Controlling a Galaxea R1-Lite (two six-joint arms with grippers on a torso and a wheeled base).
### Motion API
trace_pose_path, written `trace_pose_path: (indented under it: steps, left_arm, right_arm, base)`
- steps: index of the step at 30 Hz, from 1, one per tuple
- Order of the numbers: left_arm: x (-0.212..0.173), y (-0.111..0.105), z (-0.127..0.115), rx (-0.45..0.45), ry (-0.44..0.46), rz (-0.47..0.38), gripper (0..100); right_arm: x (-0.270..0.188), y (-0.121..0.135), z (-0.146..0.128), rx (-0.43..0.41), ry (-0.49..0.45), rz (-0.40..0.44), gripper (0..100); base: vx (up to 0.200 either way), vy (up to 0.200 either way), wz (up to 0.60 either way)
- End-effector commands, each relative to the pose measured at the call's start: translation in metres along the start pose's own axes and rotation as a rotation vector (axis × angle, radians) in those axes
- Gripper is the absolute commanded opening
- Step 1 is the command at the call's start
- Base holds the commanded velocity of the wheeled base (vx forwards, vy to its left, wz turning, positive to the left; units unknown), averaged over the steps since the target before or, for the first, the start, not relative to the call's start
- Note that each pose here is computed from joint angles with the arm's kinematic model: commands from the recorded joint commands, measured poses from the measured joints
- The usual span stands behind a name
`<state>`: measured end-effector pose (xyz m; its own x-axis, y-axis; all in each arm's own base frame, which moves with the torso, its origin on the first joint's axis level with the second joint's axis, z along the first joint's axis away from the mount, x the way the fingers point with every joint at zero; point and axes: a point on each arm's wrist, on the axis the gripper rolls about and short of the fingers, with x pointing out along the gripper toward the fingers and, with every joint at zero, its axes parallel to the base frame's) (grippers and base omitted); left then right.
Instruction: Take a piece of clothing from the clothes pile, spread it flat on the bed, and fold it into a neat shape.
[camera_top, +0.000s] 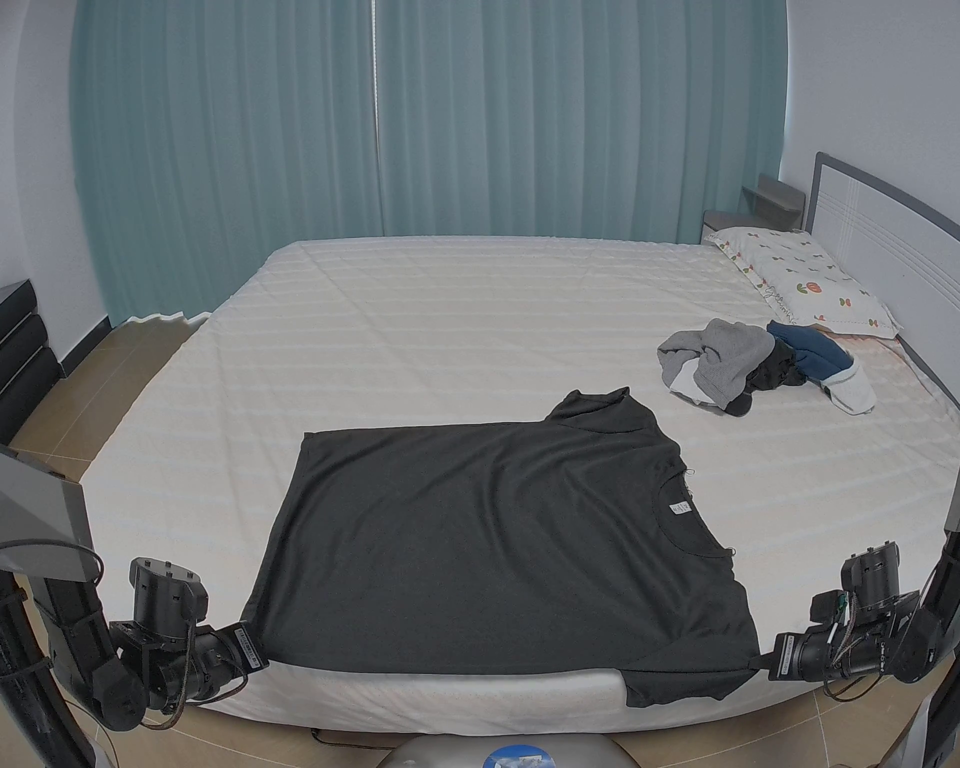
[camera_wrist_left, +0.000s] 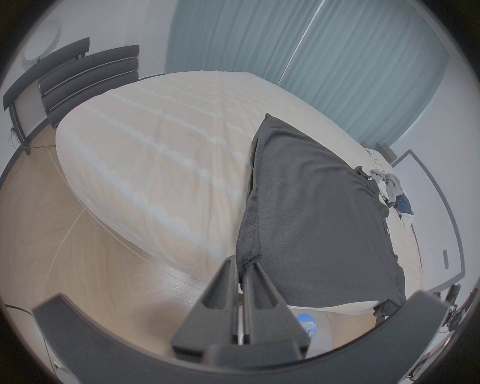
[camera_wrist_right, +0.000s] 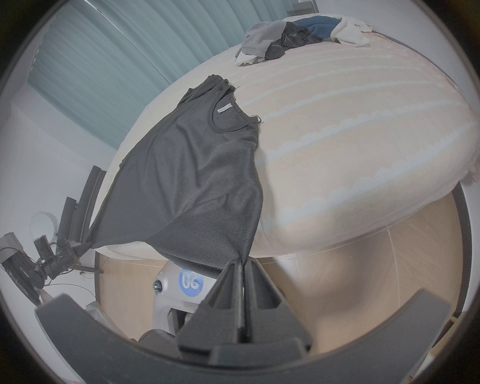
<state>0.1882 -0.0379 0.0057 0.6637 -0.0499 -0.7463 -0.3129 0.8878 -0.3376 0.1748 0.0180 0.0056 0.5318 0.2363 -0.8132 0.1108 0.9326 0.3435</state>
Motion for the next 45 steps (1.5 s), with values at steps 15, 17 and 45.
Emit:
trace_pose_path:
  steps: [15,17,45]
  left_arm:
    - [-0.023,0.007,-0.013,0.130,0.105,0.086,0]
    - [-0.023,0.008,-0.015,0.138,0.124,0.095,0]
    - [-0.044,0.009,-0.026,0.254,0.210,0.103,0]
  right_arm:
    - [-0.018,0.003,-0.017,-0.088,0.073,-0.094,0]
    - [-0.019,0.004,-0.020,-0.096,0.092,-0.101,0]
    - [-0.042,0.008,-0.031,-0.191,0.121,-0.157,0]
  base:
    - [0.000,0.000,0.00]
    - [0.000,0.000,0.00]
    - [0.000,0.000,0.00]
